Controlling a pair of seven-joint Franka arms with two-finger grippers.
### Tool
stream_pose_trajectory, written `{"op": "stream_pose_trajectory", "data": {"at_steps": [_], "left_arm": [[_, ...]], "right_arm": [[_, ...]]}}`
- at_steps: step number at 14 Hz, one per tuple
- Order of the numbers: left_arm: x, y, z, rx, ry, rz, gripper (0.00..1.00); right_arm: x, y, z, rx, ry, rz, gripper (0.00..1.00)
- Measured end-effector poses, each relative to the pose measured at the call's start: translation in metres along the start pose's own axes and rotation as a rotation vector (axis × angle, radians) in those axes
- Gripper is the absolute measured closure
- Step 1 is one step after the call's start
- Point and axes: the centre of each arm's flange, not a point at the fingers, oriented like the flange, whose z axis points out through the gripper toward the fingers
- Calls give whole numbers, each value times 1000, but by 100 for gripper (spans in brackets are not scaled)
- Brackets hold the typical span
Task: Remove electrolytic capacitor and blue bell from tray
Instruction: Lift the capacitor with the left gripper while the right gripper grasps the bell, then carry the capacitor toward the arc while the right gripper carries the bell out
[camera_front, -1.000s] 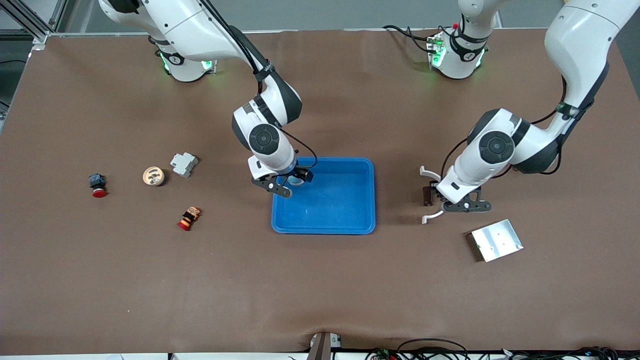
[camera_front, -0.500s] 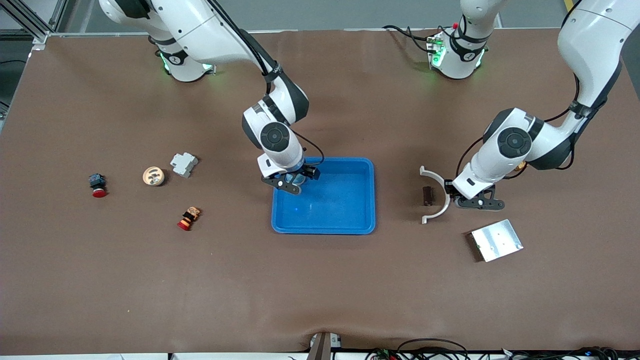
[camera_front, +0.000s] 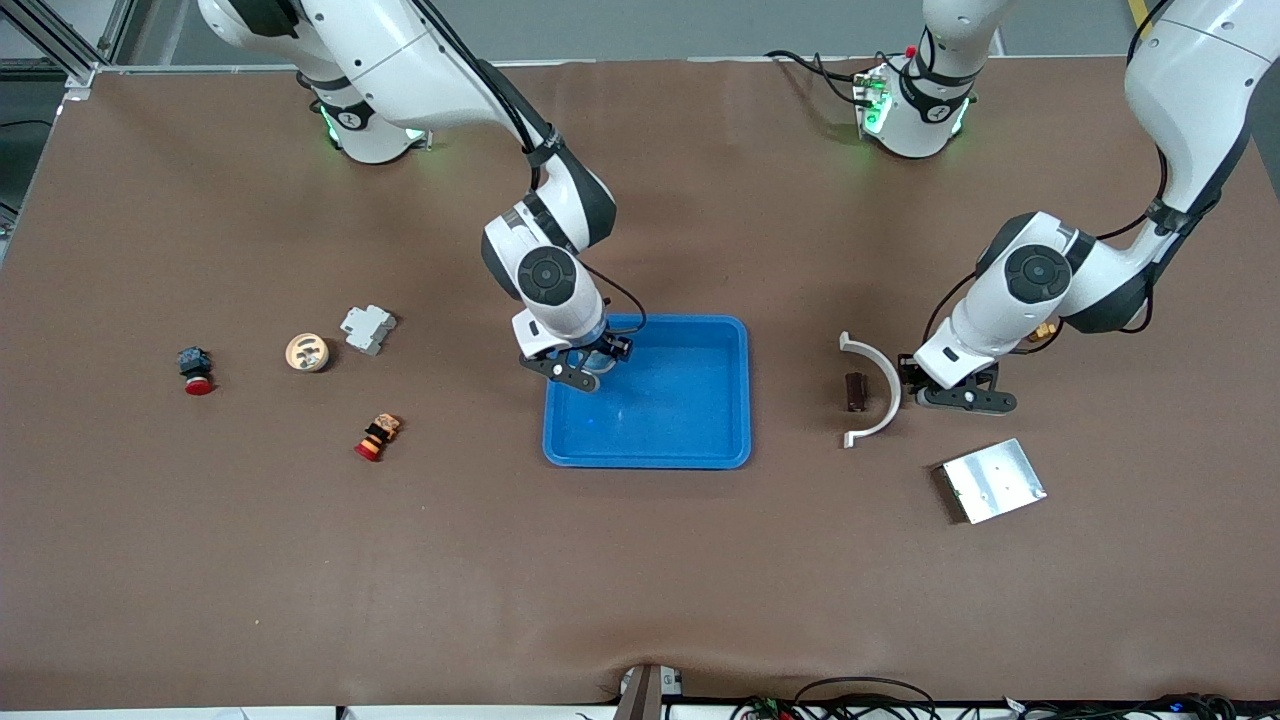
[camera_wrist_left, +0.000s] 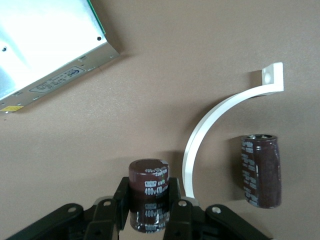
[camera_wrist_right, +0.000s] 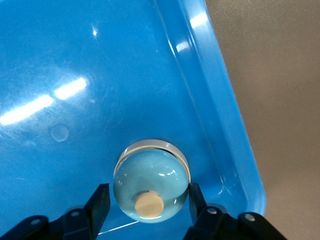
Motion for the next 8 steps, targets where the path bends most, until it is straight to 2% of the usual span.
{"op": "stream_pose_trajectory", "data": {"at_steps": [1,4,8], "left_arm": [[-2,-1,1,-1,3,3,66],[-5,-5,5,1,20,25,66],[-10,-19,17,-7,19,31,66]], "right_arm": [[0,0,-1,1,1,0,37],[10,-3,-11,8,6,11,37],[43,6,-43,-16,-20,59,37]]}}
